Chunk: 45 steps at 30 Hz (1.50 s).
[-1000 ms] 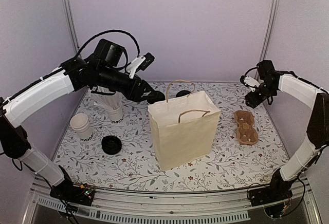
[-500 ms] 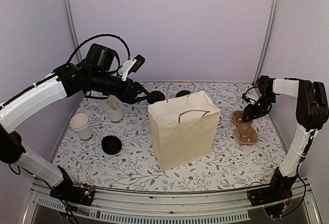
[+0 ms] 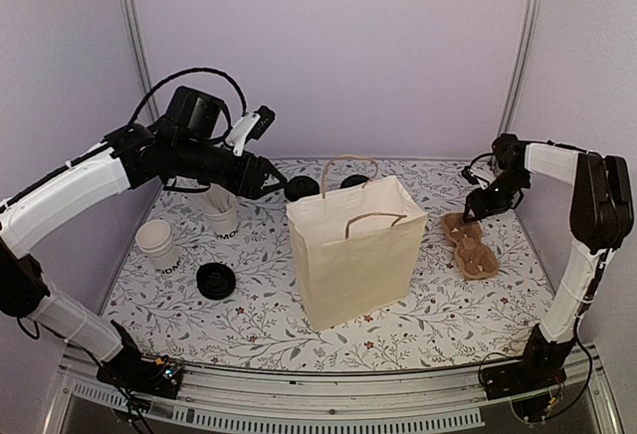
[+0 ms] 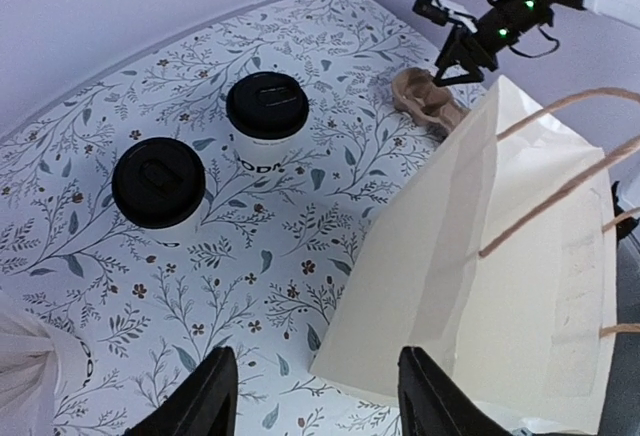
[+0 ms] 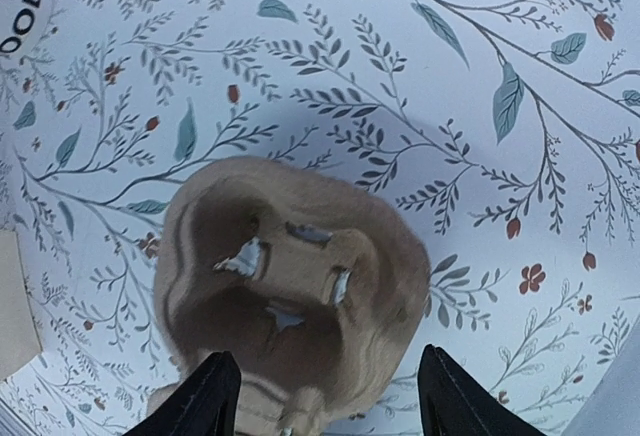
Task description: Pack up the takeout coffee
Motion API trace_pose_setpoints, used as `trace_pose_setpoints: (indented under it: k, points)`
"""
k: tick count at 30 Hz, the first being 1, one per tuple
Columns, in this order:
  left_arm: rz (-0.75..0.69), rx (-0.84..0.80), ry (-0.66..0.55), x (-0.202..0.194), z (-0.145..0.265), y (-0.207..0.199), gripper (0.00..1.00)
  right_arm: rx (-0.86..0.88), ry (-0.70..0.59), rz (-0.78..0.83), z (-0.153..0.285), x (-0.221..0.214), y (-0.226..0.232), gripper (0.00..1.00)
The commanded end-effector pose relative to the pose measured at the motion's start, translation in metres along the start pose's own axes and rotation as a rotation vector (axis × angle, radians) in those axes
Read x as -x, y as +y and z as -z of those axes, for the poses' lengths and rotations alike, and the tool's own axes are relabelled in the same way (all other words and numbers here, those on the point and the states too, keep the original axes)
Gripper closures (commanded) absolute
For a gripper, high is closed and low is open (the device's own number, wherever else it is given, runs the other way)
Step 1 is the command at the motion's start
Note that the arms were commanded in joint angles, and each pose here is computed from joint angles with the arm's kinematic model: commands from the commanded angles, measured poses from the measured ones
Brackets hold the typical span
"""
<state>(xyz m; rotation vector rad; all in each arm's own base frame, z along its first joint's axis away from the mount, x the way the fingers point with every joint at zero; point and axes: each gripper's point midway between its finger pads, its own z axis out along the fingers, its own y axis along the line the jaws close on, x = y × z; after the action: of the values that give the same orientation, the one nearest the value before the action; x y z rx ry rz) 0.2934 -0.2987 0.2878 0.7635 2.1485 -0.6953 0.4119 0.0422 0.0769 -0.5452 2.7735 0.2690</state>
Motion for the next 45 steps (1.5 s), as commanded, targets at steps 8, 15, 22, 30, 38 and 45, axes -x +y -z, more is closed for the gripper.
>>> trace_pose_setpoints:
  k: [8, 15, 22, 30, 38, 45]
  points:
    - [0.195, 0.248, -0.142, 0.023, 0.026, 0.059, 0.43, -0.009, 0.011, 0.149, 0.037, -0.043, 0.080, 0.38]
    - [0.269, 0.238, -0.184, 0.024, 0.033, 0.058, 0.43, -0.056, 0.038, 0.119, 0.028, -0.053, 0.071, 0.46]
    - [0.279, 0.242, -0.182, 0.020, 0.034, 0.060, 0.43, -0.087, 0.069, 0.086, 0.017, -0.050, 0.062, 0.47]
    - [0.285, 0.279, -0.178, 0.013, 0.031, 0.069, 0.43, -0.159, 0.104, 0.053, 0.008, -0.045, 0.046, 0.52]
    - [0.292, 0.279, -0.171, 0.008, 0.027, 0.074, 0.43, -0.161, 0.119, 0.038, -0.001, -0.042, 0.043, 0.53]
    - [0.292, 0.282, -0.167, 0.005, 0.028, 0.076, 0.43, -0.196, 0.139, 0.018, -0.007, -0.042, 0.034, 0.53]
